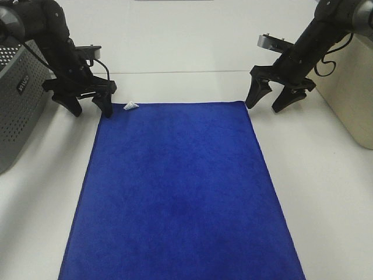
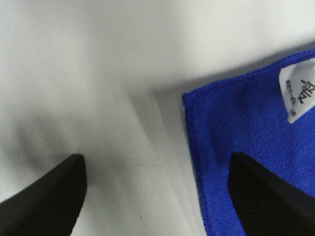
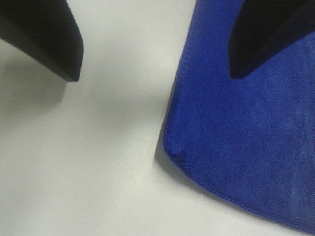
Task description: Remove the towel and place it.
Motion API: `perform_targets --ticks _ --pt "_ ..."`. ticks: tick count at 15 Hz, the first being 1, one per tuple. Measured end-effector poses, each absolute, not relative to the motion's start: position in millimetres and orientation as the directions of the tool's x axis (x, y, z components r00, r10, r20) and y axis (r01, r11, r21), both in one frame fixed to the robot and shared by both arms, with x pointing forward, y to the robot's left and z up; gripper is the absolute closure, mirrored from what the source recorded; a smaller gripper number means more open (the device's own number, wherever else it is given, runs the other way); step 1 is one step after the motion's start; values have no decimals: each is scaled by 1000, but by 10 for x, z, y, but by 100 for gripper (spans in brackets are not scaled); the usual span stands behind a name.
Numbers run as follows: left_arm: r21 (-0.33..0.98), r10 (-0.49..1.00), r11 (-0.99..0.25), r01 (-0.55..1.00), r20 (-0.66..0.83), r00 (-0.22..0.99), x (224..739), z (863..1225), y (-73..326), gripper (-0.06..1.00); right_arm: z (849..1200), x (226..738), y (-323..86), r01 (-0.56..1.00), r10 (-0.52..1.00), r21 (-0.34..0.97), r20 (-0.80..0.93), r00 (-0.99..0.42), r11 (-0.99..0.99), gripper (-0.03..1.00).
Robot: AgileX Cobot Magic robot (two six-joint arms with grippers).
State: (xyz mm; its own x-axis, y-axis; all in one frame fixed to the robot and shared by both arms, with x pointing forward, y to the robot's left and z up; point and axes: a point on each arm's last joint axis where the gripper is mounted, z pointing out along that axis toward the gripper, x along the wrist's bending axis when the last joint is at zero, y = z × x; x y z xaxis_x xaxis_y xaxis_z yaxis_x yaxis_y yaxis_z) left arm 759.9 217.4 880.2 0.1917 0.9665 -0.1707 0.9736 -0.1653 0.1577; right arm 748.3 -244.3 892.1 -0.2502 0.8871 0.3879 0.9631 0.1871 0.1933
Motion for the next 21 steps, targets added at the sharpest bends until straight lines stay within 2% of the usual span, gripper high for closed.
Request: perform_targets --ticks 2,14,21 --pt "161 965 -170 972 -171 197 7601 8802 2172 19 8830 7497 -2428 966 881 187 407 -239 175 18" --pt "207 954 -186 960 -195 227 7621 8809 2047 20 8813 7524 -2394 966 878 207 419 -232 156 19" --pt "235 932 -222 946 -236 277 7589 8755 1691 23 8763 7536 -2029 947 868 256 404 -287 194 21"
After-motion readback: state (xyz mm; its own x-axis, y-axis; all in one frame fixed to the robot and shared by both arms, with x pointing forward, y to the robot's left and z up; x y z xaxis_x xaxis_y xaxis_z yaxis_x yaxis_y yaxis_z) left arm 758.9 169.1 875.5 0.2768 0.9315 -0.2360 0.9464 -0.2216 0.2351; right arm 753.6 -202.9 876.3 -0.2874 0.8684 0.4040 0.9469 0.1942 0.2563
